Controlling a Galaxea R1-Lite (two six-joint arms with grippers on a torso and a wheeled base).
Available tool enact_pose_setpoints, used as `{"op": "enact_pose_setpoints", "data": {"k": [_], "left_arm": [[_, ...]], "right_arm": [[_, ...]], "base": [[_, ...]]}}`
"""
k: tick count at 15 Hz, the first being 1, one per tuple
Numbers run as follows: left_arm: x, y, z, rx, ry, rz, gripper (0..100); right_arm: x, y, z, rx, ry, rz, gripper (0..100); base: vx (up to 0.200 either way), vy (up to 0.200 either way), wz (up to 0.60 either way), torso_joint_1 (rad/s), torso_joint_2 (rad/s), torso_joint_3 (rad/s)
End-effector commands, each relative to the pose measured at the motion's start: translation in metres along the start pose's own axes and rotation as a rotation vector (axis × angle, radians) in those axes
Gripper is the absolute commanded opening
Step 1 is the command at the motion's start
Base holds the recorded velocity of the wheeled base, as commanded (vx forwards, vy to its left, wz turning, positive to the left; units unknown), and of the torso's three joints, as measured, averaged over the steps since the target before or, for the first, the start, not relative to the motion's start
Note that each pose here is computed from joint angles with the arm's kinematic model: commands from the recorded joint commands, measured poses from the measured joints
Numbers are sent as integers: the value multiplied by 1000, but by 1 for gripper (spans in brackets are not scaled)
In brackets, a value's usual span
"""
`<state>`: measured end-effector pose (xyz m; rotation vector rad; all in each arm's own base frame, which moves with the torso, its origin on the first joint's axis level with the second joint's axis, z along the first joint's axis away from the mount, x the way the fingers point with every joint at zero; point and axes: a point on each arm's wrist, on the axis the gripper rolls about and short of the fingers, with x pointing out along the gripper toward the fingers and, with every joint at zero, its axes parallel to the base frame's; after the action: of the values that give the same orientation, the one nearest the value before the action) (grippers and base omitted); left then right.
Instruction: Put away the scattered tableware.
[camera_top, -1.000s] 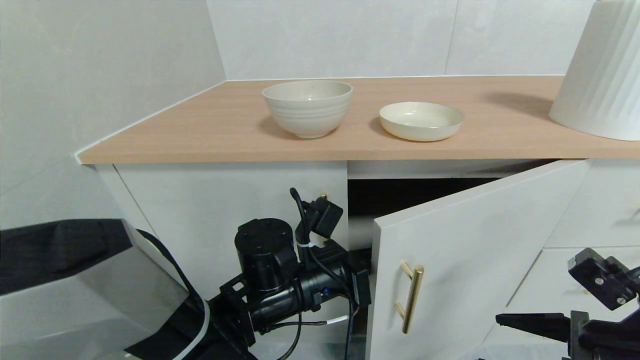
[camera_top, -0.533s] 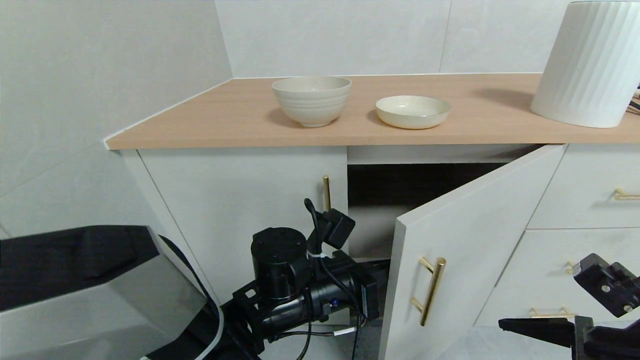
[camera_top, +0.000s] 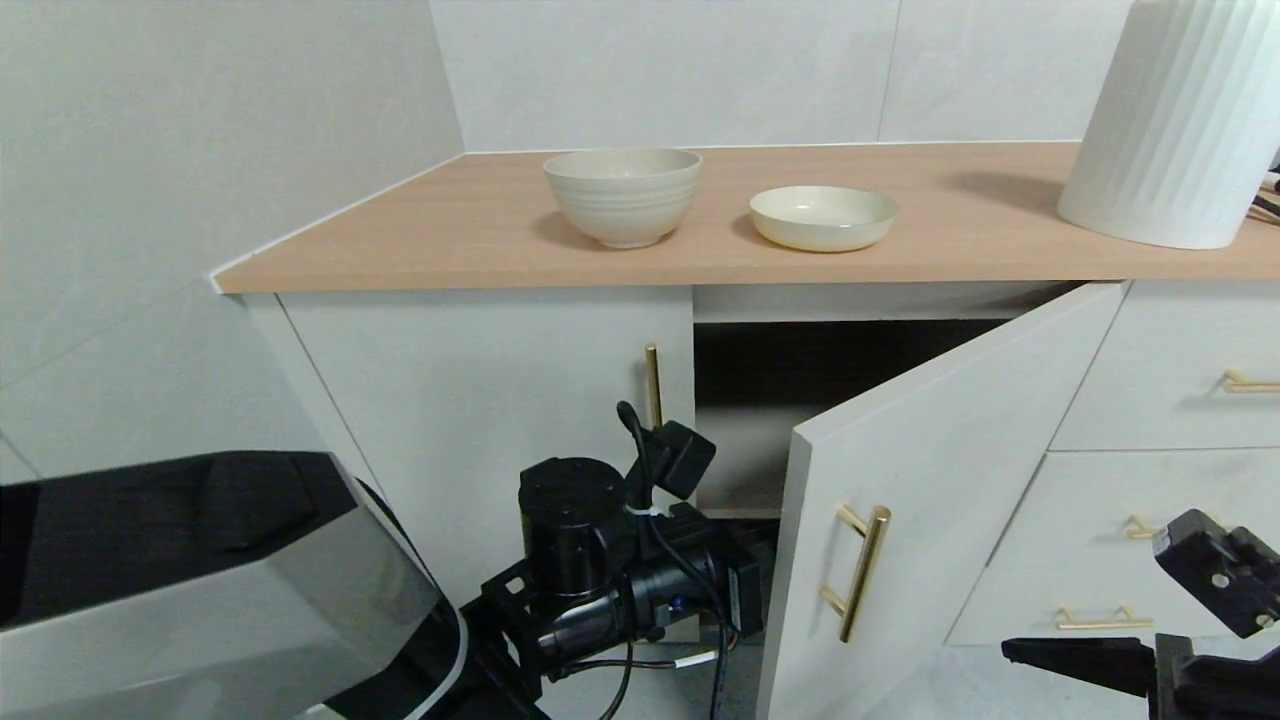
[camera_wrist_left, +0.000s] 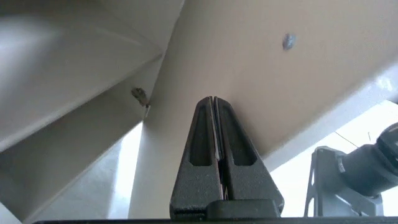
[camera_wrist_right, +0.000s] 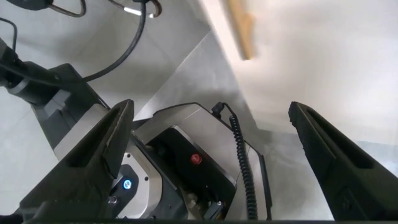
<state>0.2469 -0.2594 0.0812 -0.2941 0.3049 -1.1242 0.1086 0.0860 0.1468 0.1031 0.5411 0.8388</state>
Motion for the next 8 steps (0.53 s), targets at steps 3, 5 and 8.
{"op": "enact_pose_setpoints", "data": {"k": [3,5,8], "left_arm": [[7,-1,-3,0,9,-11,0],[12,-2,-2,-1,15,-16,0],[18,1,-4,-3,19,-14,0]], "right_arm": [[-3,2,1,-10,-15,11,100],[-5,6,-1,-22,-14,37,100],[-5,6,-2,-22,-12,38,100]], "base": [[-67,0,0,1,1,-1],[0,0,0,0,0,0],[0,0,0,0,0,0]]}}
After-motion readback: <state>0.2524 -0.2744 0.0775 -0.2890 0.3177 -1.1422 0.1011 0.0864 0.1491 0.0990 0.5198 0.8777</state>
